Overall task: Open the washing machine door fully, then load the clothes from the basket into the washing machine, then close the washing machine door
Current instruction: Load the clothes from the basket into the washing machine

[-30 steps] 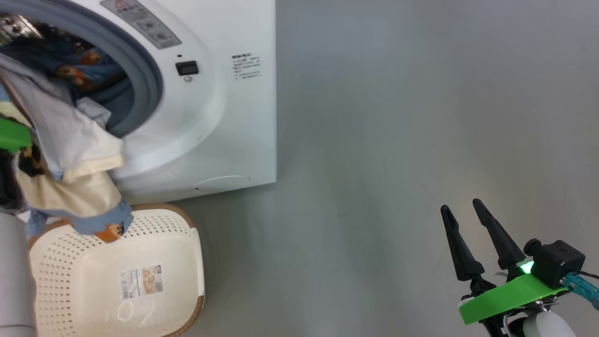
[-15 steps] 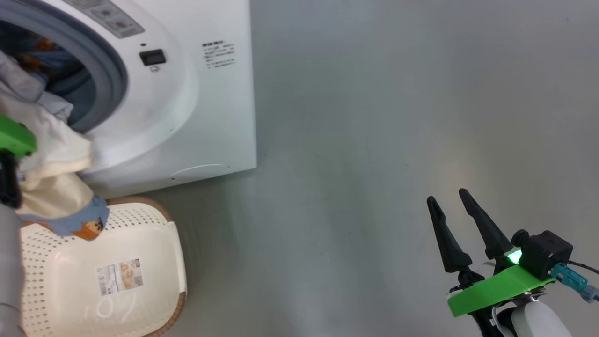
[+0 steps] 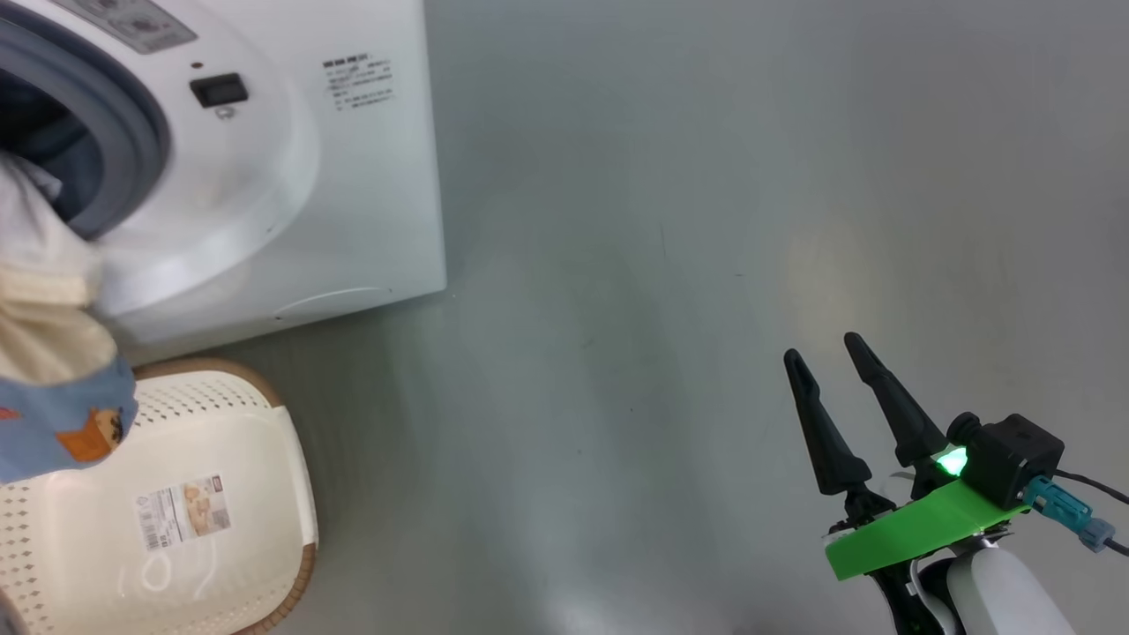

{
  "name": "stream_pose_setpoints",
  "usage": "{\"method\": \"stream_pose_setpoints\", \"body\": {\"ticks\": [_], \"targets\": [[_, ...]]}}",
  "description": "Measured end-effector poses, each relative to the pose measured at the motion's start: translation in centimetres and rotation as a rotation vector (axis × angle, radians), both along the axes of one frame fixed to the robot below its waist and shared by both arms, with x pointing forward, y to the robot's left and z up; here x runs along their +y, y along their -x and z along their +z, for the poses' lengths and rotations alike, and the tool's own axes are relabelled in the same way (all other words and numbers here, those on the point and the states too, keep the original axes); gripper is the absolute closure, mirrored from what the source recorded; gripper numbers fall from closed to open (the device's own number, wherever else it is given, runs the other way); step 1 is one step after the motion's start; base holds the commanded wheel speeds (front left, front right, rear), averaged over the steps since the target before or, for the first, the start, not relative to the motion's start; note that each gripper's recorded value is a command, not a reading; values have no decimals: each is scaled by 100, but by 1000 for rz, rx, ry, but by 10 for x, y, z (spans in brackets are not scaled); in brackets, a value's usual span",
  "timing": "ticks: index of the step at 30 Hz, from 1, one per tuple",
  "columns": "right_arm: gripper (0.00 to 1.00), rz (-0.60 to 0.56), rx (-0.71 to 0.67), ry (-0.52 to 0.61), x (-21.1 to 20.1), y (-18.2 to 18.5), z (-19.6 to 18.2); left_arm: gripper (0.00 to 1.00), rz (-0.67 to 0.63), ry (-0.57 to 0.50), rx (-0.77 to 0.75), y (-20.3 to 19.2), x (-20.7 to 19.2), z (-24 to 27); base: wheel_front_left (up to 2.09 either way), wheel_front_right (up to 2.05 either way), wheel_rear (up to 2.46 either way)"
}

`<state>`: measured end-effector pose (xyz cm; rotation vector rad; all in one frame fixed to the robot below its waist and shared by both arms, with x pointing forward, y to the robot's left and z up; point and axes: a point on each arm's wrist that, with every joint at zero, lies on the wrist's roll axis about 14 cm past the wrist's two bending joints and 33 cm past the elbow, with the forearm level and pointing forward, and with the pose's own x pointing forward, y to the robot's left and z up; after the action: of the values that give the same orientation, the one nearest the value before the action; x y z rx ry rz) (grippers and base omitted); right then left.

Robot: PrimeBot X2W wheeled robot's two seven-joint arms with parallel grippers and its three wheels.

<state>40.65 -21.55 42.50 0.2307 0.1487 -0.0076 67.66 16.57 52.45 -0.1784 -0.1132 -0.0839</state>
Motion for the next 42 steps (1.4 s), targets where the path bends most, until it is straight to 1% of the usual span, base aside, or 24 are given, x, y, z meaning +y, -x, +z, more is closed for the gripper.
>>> {"method": "stream_pose_setpoints", "body": {"ticks": [3,7,8,10,11,12,22,32,42], "targets": [[0,-6,9,-2,-1,-1,-4,100,16,28,-72,-5,4,18,0,0,0],[0,-6,-4,3,-2,-8,-1,100,12,33,-54,-6,0,6,0,0,0],[0,-5,-6,3,-2,-9,-1,95,12,31,-47,-5,0,3,0,0,0],[0,-4,-9,3,-1,-11,0,51,18,35,-31,-4,1,-2,0,0,0],[0,-3,-9,3,-1,-11,0,6,21,34,-22,-3,3,-6,0,0,0],[0,-1,-10,2,-1,-11,0,0,25,34,-9,-1,4,-11,0,0,0],[0,22,-23,1,6,-15,3,0,47,37,16,10,13,-16,0,0,0],[0,50,-43,0,13,-20,8,0,74,67,86,39,20,-43,0,0,0],[0,64,-72,2,15,-27,16,0,109,95,141,78,29,-68,0,0,0]]}}
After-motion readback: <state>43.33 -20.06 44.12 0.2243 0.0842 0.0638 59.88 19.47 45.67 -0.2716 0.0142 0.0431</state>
